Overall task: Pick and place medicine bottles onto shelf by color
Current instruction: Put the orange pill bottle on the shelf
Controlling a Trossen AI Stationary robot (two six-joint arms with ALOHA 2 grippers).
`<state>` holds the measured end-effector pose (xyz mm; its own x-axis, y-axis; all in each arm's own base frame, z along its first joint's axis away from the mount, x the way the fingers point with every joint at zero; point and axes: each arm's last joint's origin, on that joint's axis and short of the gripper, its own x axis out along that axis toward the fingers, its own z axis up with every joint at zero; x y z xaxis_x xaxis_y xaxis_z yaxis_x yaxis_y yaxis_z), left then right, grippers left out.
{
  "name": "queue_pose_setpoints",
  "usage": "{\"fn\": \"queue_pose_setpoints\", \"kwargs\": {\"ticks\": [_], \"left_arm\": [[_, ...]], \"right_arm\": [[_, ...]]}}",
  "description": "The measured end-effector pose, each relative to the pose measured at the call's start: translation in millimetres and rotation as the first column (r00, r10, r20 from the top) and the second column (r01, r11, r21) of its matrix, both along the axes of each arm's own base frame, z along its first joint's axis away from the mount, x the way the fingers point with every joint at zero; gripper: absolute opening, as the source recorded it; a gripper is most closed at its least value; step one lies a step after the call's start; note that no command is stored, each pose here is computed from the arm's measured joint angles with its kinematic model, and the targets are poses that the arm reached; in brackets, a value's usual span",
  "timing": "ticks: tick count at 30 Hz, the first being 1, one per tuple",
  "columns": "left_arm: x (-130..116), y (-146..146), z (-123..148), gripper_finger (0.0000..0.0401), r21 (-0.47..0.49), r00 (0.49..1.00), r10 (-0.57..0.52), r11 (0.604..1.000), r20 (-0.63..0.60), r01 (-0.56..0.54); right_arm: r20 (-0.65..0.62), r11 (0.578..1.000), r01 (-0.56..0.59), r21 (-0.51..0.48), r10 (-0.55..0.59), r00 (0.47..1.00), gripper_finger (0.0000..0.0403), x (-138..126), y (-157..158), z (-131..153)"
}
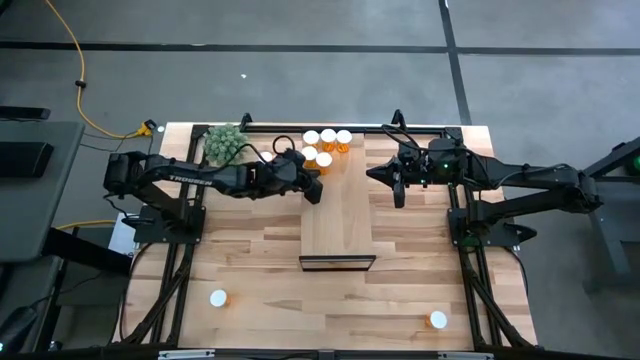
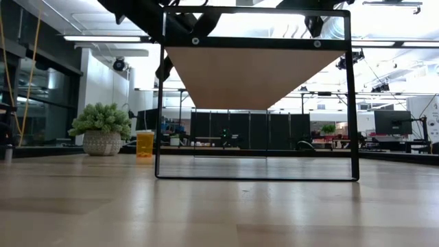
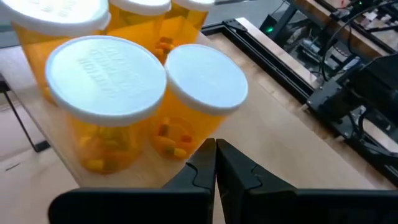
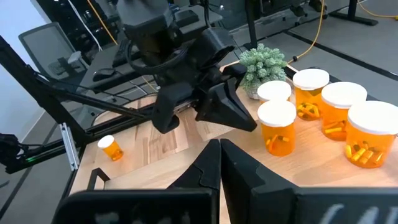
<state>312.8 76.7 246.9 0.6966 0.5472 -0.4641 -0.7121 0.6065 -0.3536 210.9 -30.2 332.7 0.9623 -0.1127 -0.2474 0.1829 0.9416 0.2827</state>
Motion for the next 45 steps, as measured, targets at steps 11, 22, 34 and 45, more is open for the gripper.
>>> {"fn": "queue_pose_setpoints", "kwargs": {"ticks": [11,22,34,45], "left_arm": [[-1,4,1,0.0000,0.024,1.000,0.015,1.000,-0.003,-0.015],[2,5,5,0.0000,0.042,0.998,0.027,0.999,0.051,-0.030],[11,5,-4,0.0000,-0.003,0.996,-0.026,1.000,0.081,0.027],[5,18,2,0.0000,0.056,0.997,0.026,0.998,0.067,-0.030]], "right_arm": [[-0.001,0.999,0.035,-0.010,-0.035,0.999,0.0000,0,-1,0],[-0.001,0.999,0.035,-0.010,-0.035,0.999,0.0000,0,-1,0],[0.001,0.999,0.040,0.010,-0.040,0.999,0.0000,0,-1,0],[0.001,0.999,0.041,0.015,-0.041,0.999,0.0000,0,-1,0]]}}
